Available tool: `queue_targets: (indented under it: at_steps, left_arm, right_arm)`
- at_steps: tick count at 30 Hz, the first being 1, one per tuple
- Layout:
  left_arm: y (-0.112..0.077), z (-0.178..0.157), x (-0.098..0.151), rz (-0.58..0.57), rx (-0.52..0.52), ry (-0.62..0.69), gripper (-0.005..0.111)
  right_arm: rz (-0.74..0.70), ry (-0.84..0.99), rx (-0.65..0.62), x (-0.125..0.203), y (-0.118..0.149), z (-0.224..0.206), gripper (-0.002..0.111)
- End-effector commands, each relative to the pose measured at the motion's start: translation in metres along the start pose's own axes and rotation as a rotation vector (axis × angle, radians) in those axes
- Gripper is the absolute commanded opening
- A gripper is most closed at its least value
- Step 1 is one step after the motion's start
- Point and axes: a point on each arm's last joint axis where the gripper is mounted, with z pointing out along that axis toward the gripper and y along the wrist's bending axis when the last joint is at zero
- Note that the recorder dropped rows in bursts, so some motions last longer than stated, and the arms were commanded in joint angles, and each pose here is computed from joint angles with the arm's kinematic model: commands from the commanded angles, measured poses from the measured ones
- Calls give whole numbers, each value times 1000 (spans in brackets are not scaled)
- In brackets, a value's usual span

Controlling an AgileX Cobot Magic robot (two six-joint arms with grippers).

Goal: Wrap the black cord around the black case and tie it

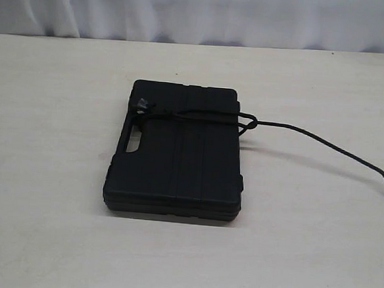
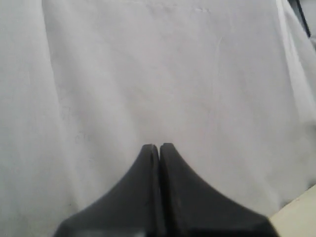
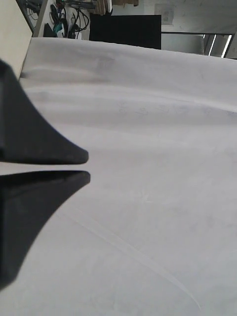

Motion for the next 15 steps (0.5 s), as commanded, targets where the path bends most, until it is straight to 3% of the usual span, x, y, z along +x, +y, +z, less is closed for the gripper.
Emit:
queue_targets:
  at_steps: [1,5,10,15]
  left_arm:
    - [-9,-1,4,198,98,36,0]
    - [-11,-2,11,183,126,110,0]
    - [-3,-2,14,31,22,151,0]
    - [-1,-4,17,3,-17,184,0]
  right_arm:
    - [5,4,-2,1,0,-1,4]
    - [5,4,-2,1,0,-1,4]
    - [5,4,-2,1,0,-1,4]
    - [5,4,-2,1,0,-1,4]
